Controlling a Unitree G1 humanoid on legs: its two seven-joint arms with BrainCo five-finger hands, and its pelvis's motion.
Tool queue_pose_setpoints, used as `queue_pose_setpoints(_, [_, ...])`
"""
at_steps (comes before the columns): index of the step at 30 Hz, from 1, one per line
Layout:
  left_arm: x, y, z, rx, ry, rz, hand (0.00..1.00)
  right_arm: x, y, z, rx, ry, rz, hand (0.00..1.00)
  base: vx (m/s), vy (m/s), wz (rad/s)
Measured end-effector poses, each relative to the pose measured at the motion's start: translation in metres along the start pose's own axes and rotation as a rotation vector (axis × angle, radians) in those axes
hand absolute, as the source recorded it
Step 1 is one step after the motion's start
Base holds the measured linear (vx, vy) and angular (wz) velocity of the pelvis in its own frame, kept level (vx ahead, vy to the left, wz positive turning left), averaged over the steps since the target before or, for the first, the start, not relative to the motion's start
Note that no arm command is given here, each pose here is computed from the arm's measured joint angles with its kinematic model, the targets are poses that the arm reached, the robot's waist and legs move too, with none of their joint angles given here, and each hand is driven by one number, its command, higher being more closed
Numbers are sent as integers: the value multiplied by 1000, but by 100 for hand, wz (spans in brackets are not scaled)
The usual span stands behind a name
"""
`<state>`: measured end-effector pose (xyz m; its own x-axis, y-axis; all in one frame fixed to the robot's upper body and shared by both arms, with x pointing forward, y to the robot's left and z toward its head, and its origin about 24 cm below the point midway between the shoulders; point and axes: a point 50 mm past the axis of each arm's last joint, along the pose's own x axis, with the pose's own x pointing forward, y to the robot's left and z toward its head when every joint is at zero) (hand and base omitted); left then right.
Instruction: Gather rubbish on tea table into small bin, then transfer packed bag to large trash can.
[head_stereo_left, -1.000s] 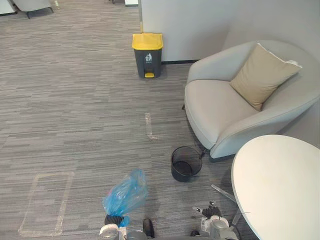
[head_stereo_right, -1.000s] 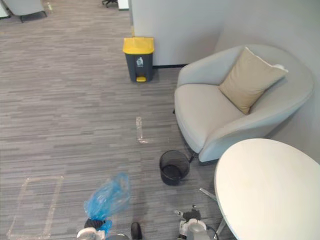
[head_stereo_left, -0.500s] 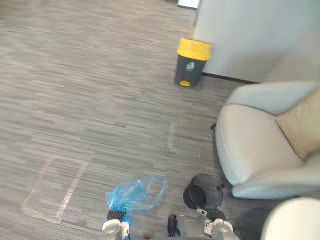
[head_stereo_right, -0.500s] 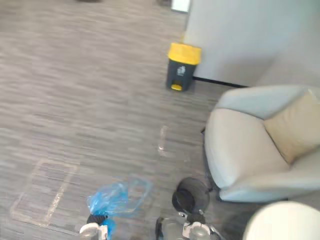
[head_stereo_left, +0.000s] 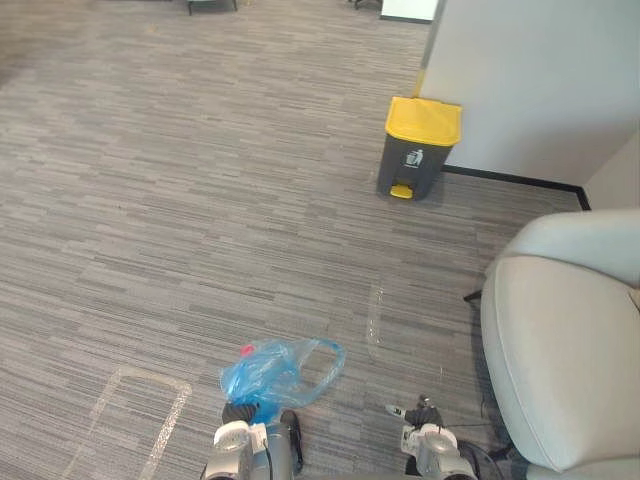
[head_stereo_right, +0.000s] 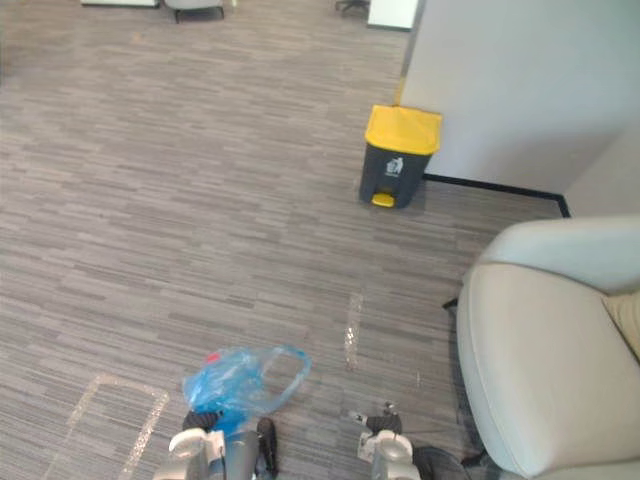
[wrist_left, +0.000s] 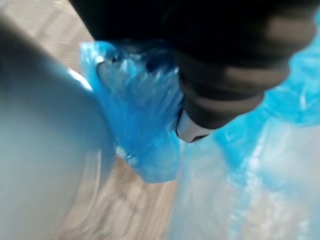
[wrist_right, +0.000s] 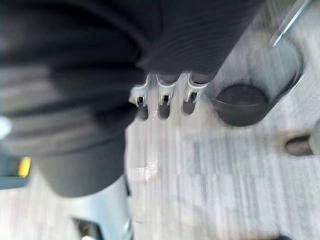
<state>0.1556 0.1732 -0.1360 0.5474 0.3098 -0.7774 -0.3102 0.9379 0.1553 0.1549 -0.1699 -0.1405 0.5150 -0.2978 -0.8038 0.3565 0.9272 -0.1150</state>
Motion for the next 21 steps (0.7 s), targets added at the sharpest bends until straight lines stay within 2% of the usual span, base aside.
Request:
queue_pose_setpoints(7, [-2,4,-17,24,62,7,100,-3,-8,-14,-13,29,-16,0,231,131,-67])
queue_pose_setpoints(15, [-5,-3,-31,27,123,-23,100,1,-22,-10,22,29,-64,0,412,-78,2])
queue_pose_setpoints(21, [-3,-2,-24,9,94,-24,100,1,-11,-11,-16,41,-27,0,508,-73,-20])
